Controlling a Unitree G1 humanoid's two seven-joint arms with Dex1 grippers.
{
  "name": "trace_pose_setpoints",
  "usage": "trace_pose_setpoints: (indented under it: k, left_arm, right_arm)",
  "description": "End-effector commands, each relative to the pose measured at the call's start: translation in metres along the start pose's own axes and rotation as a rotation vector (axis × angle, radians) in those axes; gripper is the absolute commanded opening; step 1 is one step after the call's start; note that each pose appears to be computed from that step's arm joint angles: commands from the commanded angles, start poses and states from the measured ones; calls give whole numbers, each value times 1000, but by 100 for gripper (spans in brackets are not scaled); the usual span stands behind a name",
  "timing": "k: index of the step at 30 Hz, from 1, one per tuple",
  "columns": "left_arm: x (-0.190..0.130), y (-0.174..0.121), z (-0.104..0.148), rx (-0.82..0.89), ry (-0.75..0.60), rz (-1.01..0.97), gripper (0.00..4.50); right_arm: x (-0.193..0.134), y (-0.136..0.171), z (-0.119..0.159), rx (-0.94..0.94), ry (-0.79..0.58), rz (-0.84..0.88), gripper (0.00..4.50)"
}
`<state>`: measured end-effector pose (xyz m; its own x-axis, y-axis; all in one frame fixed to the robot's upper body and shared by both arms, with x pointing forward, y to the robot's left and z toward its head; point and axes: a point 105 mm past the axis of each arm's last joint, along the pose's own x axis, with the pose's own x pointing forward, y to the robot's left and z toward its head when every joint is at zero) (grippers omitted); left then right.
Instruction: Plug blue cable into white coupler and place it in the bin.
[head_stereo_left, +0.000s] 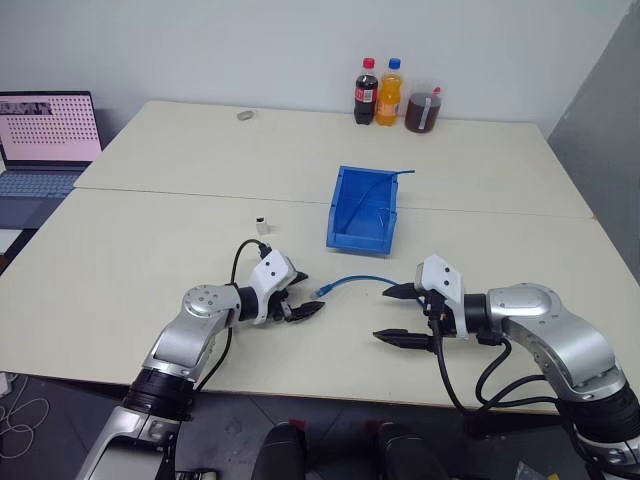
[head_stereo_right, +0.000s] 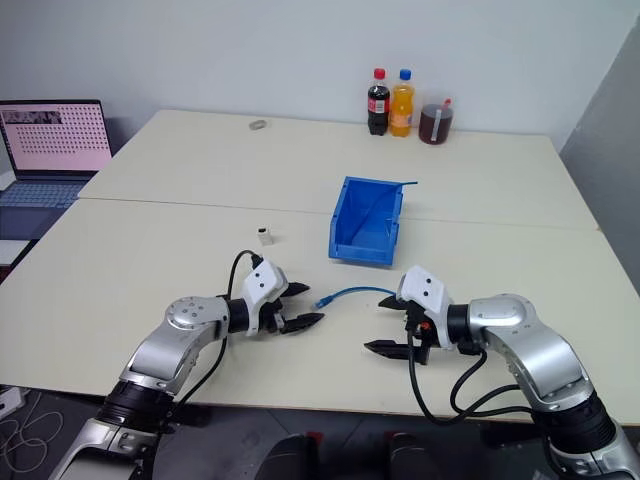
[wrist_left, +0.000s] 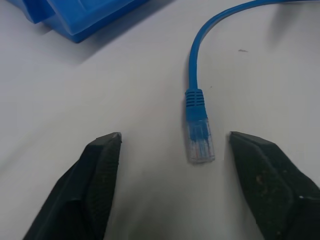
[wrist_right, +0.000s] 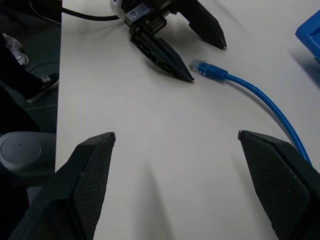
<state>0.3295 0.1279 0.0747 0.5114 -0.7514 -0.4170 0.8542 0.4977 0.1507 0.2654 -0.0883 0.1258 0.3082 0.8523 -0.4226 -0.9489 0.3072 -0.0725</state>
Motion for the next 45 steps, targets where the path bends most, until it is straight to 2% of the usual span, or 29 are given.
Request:
trace_pose_setpoints:
  k: [1, 10, 13, 16, 22, 26, 29, 37, 45]
  left_arm:
    - [4, -15, -23, -34, 108, -71, 264]
    - [1, -18, -32, -27, 152, -72, 80]
    - [0, -17, -34, -18, 165, -67, 31]
    - [-3, -15, -31, -2, 146, -63, 25]
    - [-10, -18, 10, 7, -47, -134, 25]
    - [-14, -24, 40, -70, -177, -200, 25]
    - [-15, -31, 63, -208, -277, -266, 25]
    - [-23, -46, 90, -342, -341, -425, 25]
    - [-28, -54, 93, -385, -329, -503, 25]
  right_arm:
    - [-4, 1, 11, -33, -36, -26, 419]
    - [-3, -5, 25, -46, -108, -80, 419]
    - [-3, -6, 27, -46, -120, -91, 419]
    - [-2, -4, 27, -72, -133, -113, 419]
    - [-1, 10, 20, -108, -195, -170, 419]
    - [-3, 28, 13, -23, -235, -144, 419]
    - [-3, 41, 12, 156, -288, -106, 419]
    - [0, 37, 25, 383, -437, -109, 419]
    - [-1, 19, 45, 472, -565, -62, 419]
